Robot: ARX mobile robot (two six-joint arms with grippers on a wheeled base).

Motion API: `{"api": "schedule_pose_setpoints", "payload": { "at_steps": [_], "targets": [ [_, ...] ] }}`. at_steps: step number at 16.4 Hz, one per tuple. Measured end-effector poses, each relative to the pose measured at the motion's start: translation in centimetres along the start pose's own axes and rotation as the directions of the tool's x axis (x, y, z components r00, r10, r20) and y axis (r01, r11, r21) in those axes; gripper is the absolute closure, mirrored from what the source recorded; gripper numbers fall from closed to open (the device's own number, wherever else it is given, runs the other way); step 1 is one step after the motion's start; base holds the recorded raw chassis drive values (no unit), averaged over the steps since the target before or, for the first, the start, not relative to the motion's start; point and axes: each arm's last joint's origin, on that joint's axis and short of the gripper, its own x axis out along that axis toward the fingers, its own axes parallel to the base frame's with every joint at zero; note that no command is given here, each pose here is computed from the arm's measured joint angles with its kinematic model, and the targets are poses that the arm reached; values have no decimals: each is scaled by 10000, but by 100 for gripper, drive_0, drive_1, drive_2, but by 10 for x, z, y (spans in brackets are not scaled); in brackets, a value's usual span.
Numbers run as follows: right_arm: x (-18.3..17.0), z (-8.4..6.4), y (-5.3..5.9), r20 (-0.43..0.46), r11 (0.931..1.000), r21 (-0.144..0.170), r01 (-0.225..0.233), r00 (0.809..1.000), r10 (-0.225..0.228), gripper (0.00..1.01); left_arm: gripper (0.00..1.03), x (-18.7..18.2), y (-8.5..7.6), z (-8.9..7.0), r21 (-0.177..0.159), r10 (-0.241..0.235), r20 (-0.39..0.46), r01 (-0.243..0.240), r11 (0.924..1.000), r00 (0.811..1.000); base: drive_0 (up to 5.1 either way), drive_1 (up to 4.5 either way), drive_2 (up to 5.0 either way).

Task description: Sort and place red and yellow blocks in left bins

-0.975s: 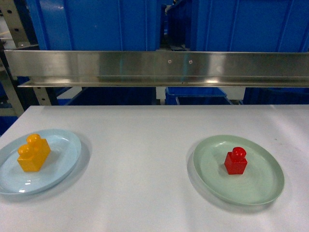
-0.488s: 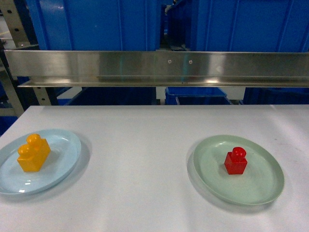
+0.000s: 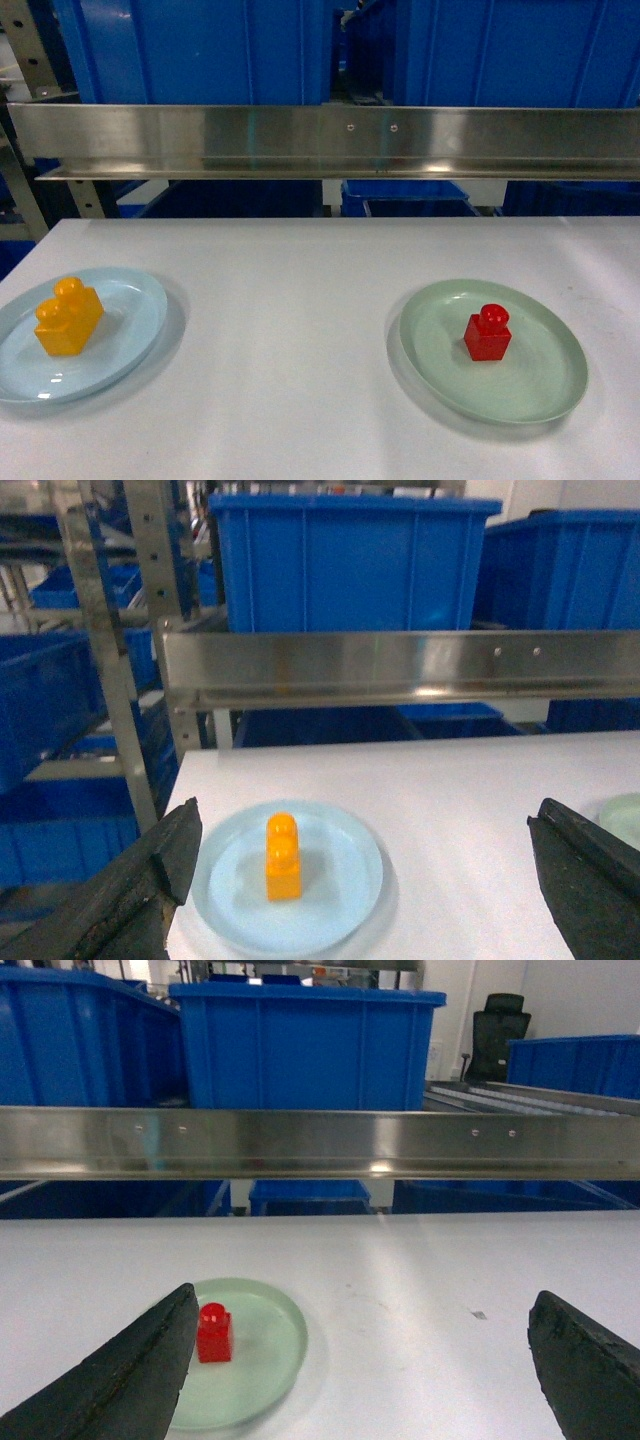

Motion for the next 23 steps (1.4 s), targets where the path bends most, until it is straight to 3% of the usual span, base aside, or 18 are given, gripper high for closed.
{"api": "schedule_pose_setpoints", "payload": {
  "at_steps": [4, 5, 7, 8, 9, 10, 11, 13, 16, 17, 21, 23],
  "targets": [
    [1, 2, 9, 72, 9998, 69, -178, 9998, 178, 3, 5, 2, 15, 4, 73, 327, 306, -329, 9994, 9990, 0, 0, 0],
    [2, 1, 11, -64, 9994, 36, -355, 9993, 355, 3, 5, 3, 22, 3, -28, 522, 187, -522, 9986, 9985, 0, 0, 0],
    [11, 1, 4, -177, 9999, -59, -114, 9998, 113, 3, 5, 3, 36, 3, -300, 739, 105, -735, 9968, 9972, 0, 0, 0],
    [25, 24, -5, 56, 9990, -121, -434, 9990, 434, 3, 5, 15, 39, 8, -942, 498, -28, -498, 9943, 9988, 0, 0, 0],
    [34, 38, -6, -217, 9960, -225, -861, 9961, 856, 3, 5, 26, 45, 26, -1605, 107, -312, -155, 9869, 9995, 0, 0, 0],
    [42, 37, -4, -640, 9941, -371, -1015, 9930, 990, 3, 5, 31, 49, 29, -2034, -131, -689, -12, 9791, 9975, 0, 0, 0],
    [51, 34, -2, -930, 9915, -511, -1195, 9891, 1144, 3, 5, 39, 52, 30, -2228, -311, -969, 88, 9748, 9948, 0, 0, 0],
    [74, 34, 6, -1241, 9840, -847, -1565, 9816, 1455, 3, 5, 61, 60, 32, -2168, -680, -1269, 392, 9754, 9896, 0, 0, 0],
    [122, 26, 24, -1711, 9788, -954, -1813, 9716, 1632, 3, 5, 110, 81, 36, -1689, -734, -1551, 467, 9845, 9852, 0, 0, 0],
    [137, 21, 29, -1891, 9760, -1060, -1903, 9675, 1681, 3, 5, 129, 85, 28, -1570, -805, -1877, 511, 9863, 9789, 0, 0, 0],
    [187, -9, 46, -2933, 9699, -1183, -2126, 9407, 1705, 3, 5, 179, 91, -9, -1672, -1260, -3032, 775, 9829, 9446, 0, 0, 0],
    [203, -23, 51, -3309, 9664, -1231, -2257, 9274, 1744, 3, 5, 195, 88, -23, -1400, -1256, -3146, 849, 9865, 9409, 0, 0, 0]
  ]
}}
